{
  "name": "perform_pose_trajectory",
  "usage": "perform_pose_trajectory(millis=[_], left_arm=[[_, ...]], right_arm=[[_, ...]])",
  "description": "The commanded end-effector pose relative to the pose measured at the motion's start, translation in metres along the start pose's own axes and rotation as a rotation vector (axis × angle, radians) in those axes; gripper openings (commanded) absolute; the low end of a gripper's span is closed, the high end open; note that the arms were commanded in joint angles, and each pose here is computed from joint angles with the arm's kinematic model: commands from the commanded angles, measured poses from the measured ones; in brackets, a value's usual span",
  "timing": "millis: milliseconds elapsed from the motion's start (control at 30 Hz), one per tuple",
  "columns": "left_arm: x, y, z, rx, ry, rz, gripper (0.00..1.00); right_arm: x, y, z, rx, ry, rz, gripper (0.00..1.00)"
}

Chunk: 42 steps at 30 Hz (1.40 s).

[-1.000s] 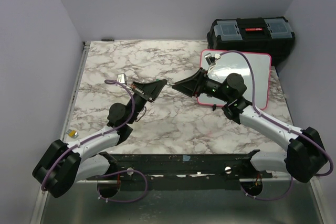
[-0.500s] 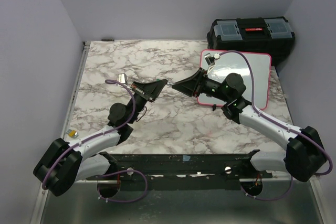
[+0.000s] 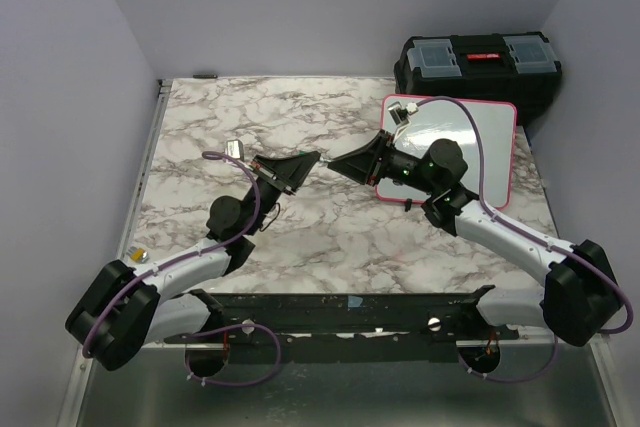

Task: Write a sentence on the whiteboard
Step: Pass from the left arm to the right

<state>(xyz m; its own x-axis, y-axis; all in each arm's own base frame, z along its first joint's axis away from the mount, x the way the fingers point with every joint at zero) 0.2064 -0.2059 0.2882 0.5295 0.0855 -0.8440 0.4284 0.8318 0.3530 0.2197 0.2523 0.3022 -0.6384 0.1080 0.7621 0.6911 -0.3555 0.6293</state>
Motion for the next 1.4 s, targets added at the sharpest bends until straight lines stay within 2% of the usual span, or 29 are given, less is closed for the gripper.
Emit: perform_pose_trajectory(millis=[0, 267, 333, 433, 533, 567, 667, 733, 767, 900, 1033, 1133, 1267, 1367], left_arm=[[-0.004, -0.003, 0.003, 0.028, -0.030, 0.008, 0.00], [-0.002, -0.005, 0.001, 0.037, -0.029, 0.005, 0.00], [-0.001, -0.006, 0.001, 0.043, -0.030, 0.002, 0.00], [0.000, -0.008, -0.001, 0.054, -0.030, 0.003, 0.00], [0.003, -0.011, -0.003, 0.075, -0.029, 0.004, 0.02], [0.004, -0.012, -0.005, 0.079, -0.031, 0.006, 0.09], [0.008, -0.010, -0.013, 0.063, -0.005, 0.014, 0.59], [0.010, -0.008, -0.018, 0.056, 0.011, 0.043, 0.76], [0.009, -0.006, -0.020, 0.058, 0.011, 0.060, 0.79], [0.000, 0.005, -0.027, 0.058, 0.000, 0.173, 0.79], [-0.005, 0.010, -0.036, 0.114, 0.030, 0.332, 0.72], [-0.013, 0.014, -0.044, 0.151, -0.019, 0.432, 0.68], [-0.016, 0.016, -0.051, 0.248, -0.051, 0.540, 0.68], [-0.014, 0.015, -0.053, 0.320, -0.078, 0.564, 0.65]], right_arm=[[0.004, 0.000, 0.003, 0.024, 0.026, -0.028, 0.26], [0.004, 0.000, 0.003, 0.027, 0.023, -0.030, 0.19], [0.004, 0.000, 0.003, 0.029, 0.022, -0.031, 0.15], [0.004, 0.000, 0.002, 0.028, 0.020, -0.034, 0.02], [0.004, 0.000, 0.001, 0.027, 0.020, -0.042, 0.01], [0.004, -0.001, 0.000, 0.029, 0.019, -0.044, 0.01], [0.004, -0.002, -0.002, 0.035, -0.001, -0.049, 0.01], [0.002, -0.004, -0.004, 0.049, -0.022, -0.050, 0.01], [0.001, -0.005, -0.005, 0.057, -0.033, -0.048, 0.00], [-0.001, -0.011, -0.012, 0.091, -0.073, -0.047, 0.01], [0.003, -0.015, -0.018, 0.139, -0.074, -0.055, 0.01], [0.006, -0.020, -0.023, 0.191, -0.069, -0.063, 0.01], [0.013, -0.022, -0.027, 0.259, -0.038, -0.088, 0.01], [0.018, -0.022, -0.029, 0.289, -0.014, -0.098, 0.01]])
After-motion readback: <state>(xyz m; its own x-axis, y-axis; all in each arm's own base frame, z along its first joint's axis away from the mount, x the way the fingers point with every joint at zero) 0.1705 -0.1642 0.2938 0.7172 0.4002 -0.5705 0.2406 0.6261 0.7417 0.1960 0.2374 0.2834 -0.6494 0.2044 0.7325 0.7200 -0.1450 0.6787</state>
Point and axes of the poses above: each gripper's point midway between its finger pads, its own z axis out along the fingers, its own x axis along the line the jaws close on, y = z × x, the point moved 8 cm from there along -z, back along the fingers, and after that the axes turned 9 degrees about z, right-handed, at the moved point
